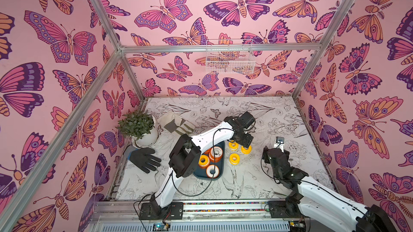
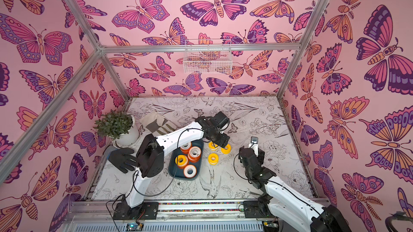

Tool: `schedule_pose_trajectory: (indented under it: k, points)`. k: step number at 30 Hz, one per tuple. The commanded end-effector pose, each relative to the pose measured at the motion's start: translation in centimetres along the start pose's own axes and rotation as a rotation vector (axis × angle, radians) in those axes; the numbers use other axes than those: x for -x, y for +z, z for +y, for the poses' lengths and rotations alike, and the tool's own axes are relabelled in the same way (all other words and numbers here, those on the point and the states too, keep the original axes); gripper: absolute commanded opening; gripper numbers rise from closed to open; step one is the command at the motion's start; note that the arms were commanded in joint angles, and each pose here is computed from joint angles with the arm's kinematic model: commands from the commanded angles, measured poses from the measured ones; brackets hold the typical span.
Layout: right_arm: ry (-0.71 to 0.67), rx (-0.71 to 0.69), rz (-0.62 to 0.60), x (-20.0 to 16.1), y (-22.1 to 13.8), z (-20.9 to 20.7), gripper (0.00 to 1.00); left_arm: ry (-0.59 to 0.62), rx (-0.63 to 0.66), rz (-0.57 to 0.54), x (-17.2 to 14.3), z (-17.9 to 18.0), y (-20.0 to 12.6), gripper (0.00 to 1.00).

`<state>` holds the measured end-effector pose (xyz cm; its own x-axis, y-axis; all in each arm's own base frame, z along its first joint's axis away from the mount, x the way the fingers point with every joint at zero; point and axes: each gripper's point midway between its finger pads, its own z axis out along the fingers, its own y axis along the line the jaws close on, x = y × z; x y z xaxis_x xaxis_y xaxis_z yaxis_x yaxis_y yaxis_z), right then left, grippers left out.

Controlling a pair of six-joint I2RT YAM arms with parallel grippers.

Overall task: Put the sealing tape into the storage box
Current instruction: Pick up the sealing tape at the center of the board.

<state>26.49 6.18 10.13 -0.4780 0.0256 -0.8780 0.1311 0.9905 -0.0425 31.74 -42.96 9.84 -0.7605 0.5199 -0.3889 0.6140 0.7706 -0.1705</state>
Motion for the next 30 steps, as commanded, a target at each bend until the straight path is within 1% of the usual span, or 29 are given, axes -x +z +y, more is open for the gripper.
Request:
schedule_pose_trajectory:
  k: [1,4,11,18,24,30]
  points:
    - [0.052,-0.021,-0.033,1.8,-0.2,-0.2,0.81,0.032,0.004,0.034,-0.1,-0.3,1.4,0.75]
    - [0.054,-0.019,-0.036,1.7,-0.2,-0.2,0.82,0.037,0.008,0.040,0.3,-0.5,2.7,0.73]
    - [0.055,-0.020,-0.035,1.7,-0.2,-0.2,0.81,0.047,0.020,0.076,-0.1,-0.7,4.9,0.73]
    - [0.055,-0.022,-0.035,1.7,-0.2,-0.2,0.81,0.068,0.020,0.096,-0.8,-1.6,5.7,0.74]
    - [0.053,-0.019,-0.029,1.7,-0.1,-0.1,0.82,0.068,0.023,0.122,-1.6,-1.7,6.5,0.74]
    - [0.051,-0.018,-0.027,1.6,0.0,0.0,0.81,0.078,0.058,0.137,-2.2,-1.1,7.4,0.75]
